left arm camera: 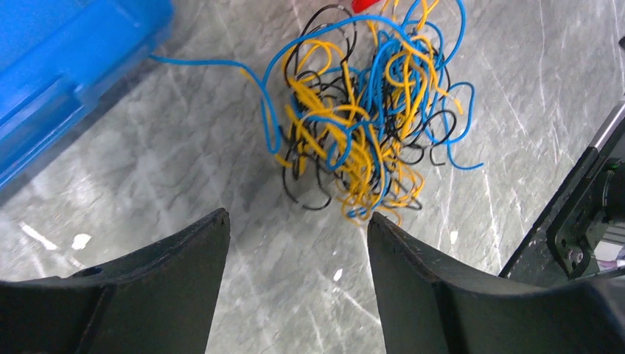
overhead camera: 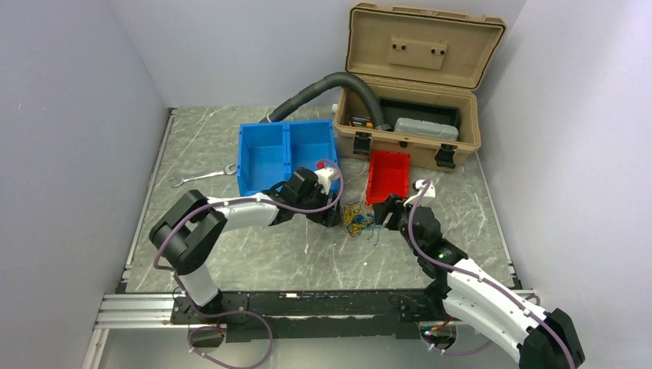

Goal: Untangle the cables

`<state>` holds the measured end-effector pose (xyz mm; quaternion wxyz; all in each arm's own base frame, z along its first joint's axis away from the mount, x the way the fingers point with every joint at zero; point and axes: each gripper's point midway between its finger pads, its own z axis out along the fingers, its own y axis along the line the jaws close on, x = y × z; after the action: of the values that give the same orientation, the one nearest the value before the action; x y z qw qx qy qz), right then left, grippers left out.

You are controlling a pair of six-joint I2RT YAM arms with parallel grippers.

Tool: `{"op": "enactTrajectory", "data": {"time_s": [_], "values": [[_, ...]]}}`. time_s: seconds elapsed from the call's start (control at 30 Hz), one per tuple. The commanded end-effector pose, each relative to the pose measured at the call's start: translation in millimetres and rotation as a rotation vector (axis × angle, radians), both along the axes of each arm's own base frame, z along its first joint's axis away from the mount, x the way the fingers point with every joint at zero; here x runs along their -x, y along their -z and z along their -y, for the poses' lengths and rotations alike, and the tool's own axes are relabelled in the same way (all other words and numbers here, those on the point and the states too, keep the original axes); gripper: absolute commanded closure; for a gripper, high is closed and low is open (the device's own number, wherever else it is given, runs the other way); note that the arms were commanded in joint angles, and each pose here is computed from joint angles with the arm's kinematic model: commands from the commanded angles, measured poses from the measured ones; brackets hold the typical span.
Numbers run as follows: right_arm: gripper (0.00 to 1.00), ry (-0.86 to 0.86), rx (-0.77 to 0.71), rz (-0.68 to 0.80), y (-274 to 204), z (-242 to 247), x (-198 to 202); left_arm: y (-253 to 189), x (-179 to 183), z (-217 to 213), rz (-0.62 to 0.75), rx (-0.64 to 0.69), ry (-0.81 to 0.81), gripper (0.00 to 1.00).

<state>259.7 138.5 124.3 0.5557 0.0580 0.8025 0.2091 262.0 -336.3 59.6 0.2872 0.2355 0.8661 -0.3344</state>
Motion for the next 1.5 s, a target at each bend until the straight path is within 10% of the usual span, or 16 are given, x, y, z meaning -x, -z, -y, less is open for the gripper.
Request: {"op": "enactTrajectory", "data": {"time_s": [0.0, 0.27, 0.5, 0.9, 1.33, 1.47], "values": [[0.34, 0.074, 0.004, -0.004, 3, 13, -1, -13, -9, 24, 0.004, 0.007, -0.017, 0.29], [0.36, 0.043, 0.021, -0.031, 8, 6, -2, -1, -2, 51, -0.042, 0.037, 0.020, 0.33], [0.36, 0.030, 0.022, -0.026, 7, 5, -1, -7, 9, 46, -0.017, 0.089, 0.052, 1.00], [0.35, -0.057, 0.032, -0.031, 10, -11, -2, -9, 54, -24, 0.038, -0.042, 0.082, 1.00], [0.34, -0.208, 0.064, -0.128, 31, -42, -3, -26, 25, -44, 0.035, -0.035, -0.029, 0.84], [0.33, -0.203, 0.071, -0.139, 35, -42, -3, -37, 18, -49, 0.033, 0.014, -0.067, 0.46]]}}
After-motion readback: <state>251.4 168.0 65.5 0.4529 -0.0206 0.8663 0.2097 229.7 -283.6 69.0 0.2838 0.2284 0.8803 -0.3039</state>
